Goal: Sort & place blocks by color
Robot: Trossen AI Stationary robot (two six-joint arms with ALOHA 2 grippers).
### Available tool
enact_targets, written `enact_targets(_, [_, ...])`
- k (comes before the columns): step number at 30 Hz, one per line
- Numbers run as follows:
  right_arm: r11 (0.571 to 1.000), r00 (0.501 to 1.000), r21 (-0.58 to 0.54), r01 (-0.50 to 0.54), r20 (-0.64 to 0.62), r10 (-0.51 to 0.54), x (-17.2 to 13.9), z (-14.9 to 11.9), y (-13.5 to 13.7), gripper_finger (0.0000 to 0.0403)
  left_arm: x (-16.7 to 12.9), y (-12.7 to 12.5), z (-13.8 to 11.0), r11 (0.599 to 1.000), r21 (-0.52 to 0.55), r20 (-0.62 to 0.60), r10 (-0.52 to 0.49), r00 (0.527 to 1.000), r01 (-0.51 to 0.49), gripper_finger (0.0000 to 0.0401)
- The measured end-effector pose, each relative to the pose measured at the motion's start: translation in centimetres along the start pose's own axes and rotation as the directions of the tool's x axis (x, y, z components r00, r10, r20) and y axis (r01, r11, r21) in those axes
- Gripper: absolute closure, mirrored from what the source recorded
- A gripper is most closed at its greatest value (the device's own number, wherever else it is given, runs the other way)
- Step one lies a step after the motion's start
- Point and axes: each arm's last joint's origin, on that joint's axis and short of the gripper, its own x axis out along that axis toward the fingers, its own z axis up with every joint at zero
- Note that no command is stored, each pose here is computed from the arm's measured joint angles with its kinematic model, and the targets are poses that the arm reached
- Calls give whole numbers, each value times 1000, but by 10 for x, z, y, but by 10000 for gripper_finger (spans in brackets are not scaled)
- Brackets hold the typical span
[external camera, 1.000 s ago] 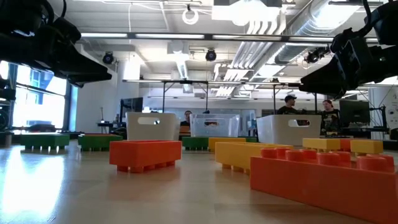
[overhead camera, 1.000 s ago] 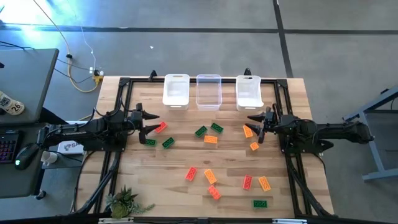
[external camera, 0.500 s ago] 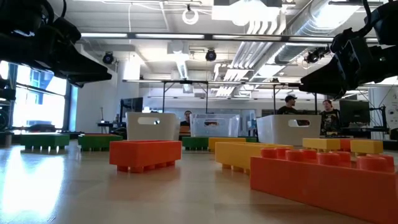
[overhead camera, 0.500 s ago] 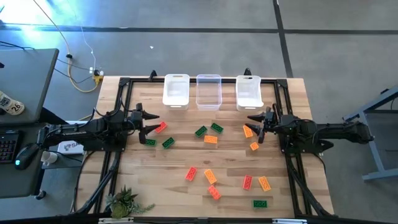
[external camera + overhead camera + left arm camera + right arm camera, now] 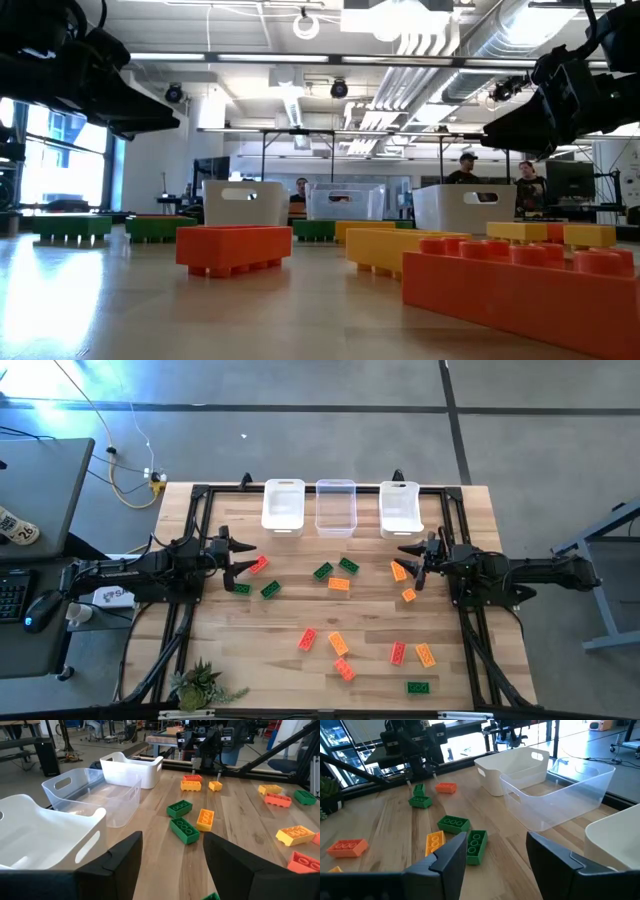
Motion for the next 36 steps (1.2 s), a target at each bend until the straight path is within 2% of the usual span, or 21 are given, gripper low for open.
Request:
enact_targets(8, [999, 1000, 32, 1, 2, -1, 0, 0, 0, 210, 0, 0, 0, 1000, 0, 0, 0, 1000, 0, 201])
enact_targets(19, [971, 1000, 238, 9, 12, -12, 0, 3, 0, 210, 0, 0, 0, 999, -34, 0, 0, 1000, 0, 201])
enact_targets(25, [943, 997, 331, -34, 72, 10, -4, 23, 4, 210, 0, 0, 0, 999, -34, 0, 0, 1000, 0, 201])
enact_targets(30, [927, 988, 359, -106, 142, 58, -11, 53, 9, 210, 0, 0, 0, 999, -35, 0, 0, 1000, 0, 201])
enact_targets(33, [929, 991, 356, -96, 122, 55, -16, 71, 12, 210, 0, 0, 0, 999, -34, 0, 0, 1000, 0, 201])
enact_targets(36, [933, 998, 356, -49, 45, 35, -20, 89, 14, 210, 0, 0, 0, 999, -34, 0, 0, 1000, 0, 201])
